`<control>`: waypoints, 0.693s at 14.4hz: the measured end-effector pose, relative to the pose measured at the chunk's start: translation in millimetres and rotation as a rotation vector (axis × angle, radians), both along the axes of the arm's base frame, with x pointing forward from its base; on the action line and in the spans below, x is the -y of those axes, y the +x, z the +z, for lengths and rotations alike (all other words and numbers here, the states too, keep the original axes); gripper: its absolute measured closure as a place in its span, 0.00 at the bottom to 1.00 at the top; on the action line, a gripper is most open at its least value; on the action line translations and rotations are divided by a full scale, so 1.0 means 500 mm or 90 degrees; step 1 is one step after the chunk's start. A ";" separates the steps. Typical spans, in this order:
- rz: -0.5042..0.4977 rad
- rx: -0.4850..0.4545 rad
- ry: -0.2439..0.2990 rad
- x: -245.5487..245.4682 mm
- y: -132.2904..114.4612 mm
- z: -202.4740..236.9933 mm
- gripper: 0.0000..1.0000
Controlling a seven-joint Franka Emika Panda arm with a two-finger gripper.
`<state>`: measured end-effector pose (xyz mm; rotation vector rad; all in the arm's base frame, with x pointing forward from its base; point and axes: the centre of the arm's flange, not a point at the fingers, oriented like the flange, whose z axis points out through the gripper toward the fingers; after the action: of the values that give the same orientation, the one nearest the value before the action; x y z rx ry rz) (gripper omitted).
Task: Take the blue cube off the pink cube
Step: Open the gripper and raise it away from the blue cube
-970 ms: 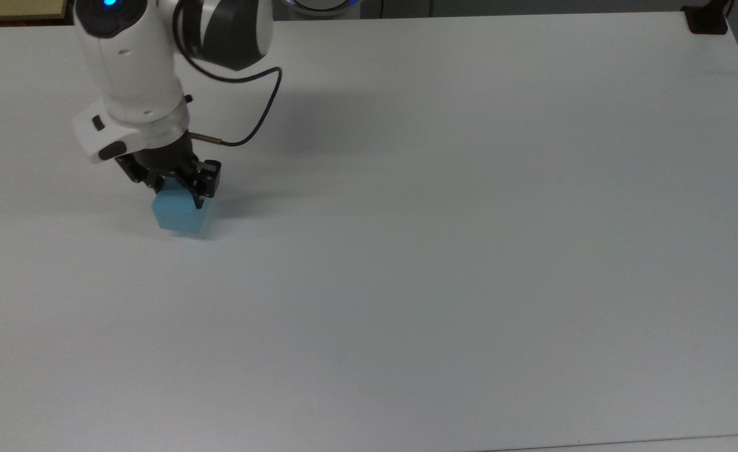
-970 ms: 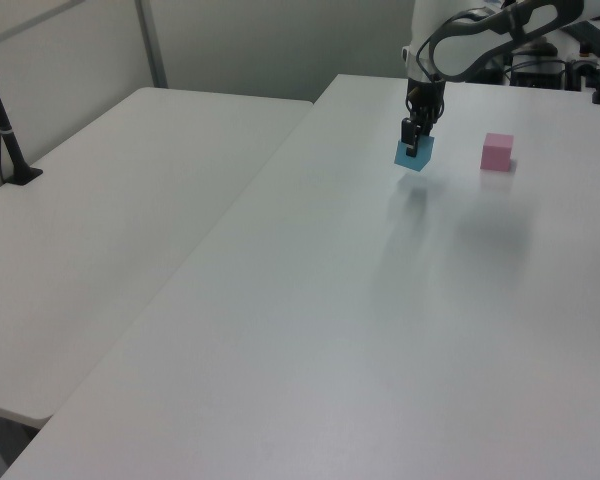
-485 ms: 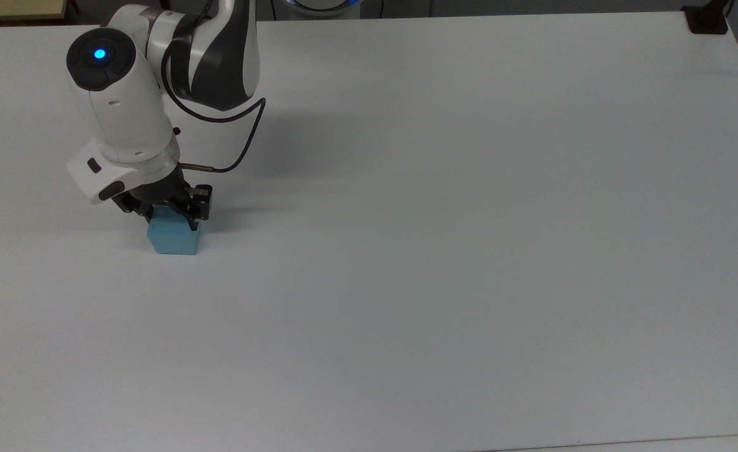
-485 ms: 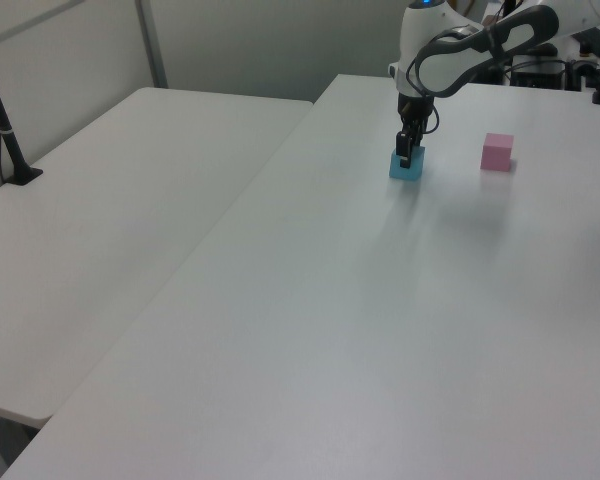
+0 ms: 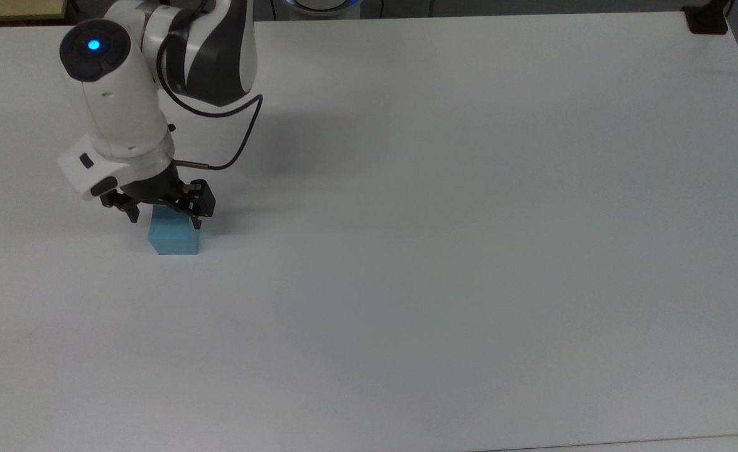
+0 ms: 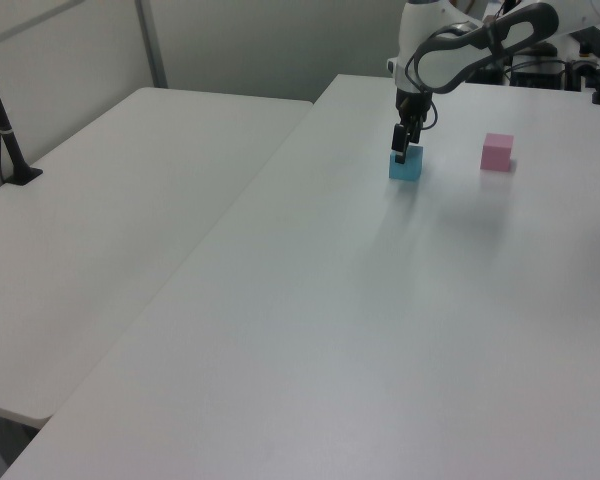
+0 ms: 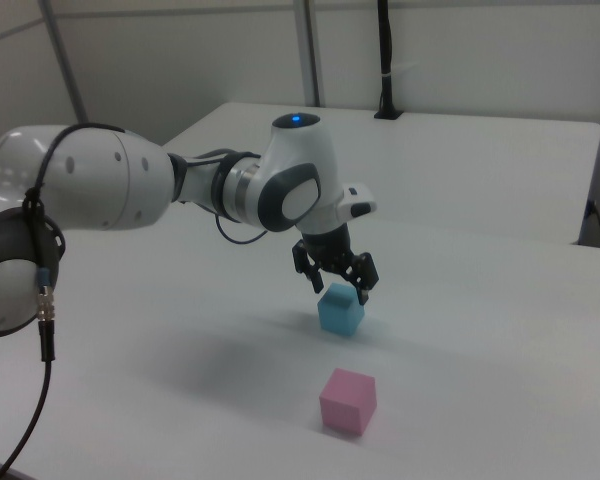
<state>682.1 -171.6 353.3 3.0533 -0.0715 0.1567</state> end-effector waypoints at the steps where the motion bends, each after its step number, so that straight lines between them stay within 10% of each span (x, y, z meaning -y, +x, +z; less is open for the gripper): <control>1: -0.002 0.000 -0.001 0.001 -0.002 0.021 0.00; 10: -0.055 -0.035 0.030 -0.100 -0.152 0.414 0.00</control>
<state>606.3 -121.7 560.2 3.0925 -0.2052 0.0654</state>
